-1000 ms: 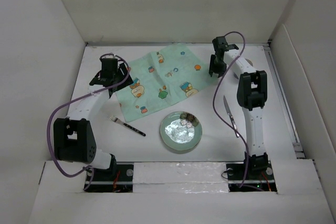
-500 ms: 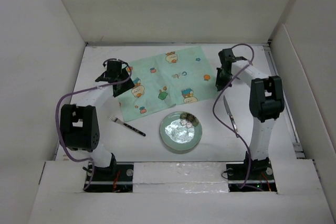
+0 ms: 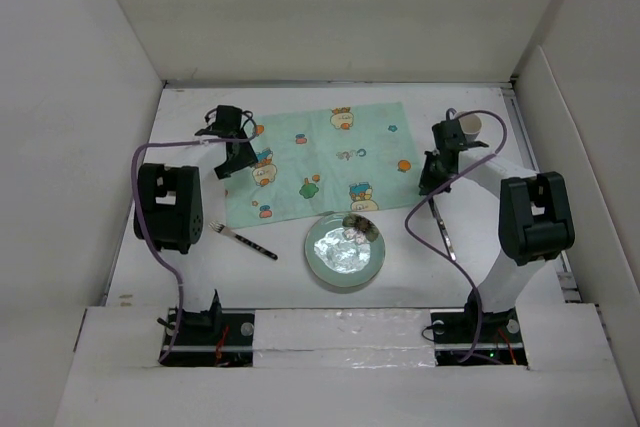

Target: Set the dinner table for one person

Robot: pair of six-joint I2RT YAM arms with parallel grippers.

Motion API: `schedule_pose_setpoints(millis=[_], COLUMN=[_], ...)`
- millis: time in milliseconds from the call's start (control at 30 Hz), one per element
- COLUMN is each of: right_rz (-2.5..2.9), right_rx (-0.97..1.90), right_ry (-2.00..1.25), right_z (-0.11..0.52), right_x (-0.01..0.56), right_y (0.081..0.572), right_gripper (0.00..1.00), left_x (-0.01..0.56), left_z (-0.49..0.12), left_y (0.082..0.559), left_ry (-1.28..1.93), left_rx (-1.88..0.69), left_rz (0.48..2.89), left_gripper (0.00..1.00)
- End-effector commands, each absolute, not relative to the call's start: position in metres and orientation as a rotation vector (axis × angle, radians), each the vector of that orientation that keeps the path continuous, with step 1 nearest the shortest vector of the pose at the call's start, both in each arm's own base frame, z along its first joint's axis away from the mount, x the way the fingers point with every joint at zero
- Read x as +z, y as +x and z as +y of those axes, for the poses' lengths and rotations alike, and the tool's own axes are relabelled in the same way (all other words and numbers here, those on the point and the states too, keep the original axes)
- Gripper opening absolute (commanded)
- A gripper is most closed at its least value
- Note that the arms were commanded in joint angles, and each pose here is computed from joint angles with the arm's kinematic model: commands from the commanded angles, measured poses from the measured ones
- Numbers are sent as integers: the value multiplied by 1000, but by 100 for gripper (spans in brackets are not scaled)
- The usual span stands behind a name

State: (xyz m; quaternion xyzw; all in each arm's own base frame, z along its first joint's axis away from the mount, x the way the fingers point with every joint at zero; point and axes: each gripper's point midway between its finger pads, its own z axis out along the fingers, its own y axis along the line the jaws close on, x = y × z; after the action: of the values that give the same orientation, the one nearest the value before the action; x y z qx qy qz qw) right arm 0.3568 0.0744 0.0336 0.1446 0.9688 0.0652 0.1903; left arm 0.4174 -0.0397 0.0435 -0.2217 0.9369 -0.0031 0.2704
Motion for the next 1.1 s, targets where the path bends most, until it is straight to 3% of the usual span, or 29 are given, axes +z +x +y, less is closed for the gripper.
schedule_pose_setpoints(millis=[0,467,1067], right_rz=[2635,2657,2711], right_rx=[247,288,272], right_ry=[375,290,256], right_z=[79,87,82], right_x=[44,42,33], right_y=[375,392,354], right_gripper=[0,5,4], left_x=[53,41,56], left_z=[-27,-18,-9], left_y=[432,472,520], left_ry=[-570,-569,-566], left_rx=[100,215,229], left_rz=[2504,2519,2463], left_gripper=[58,58,58])
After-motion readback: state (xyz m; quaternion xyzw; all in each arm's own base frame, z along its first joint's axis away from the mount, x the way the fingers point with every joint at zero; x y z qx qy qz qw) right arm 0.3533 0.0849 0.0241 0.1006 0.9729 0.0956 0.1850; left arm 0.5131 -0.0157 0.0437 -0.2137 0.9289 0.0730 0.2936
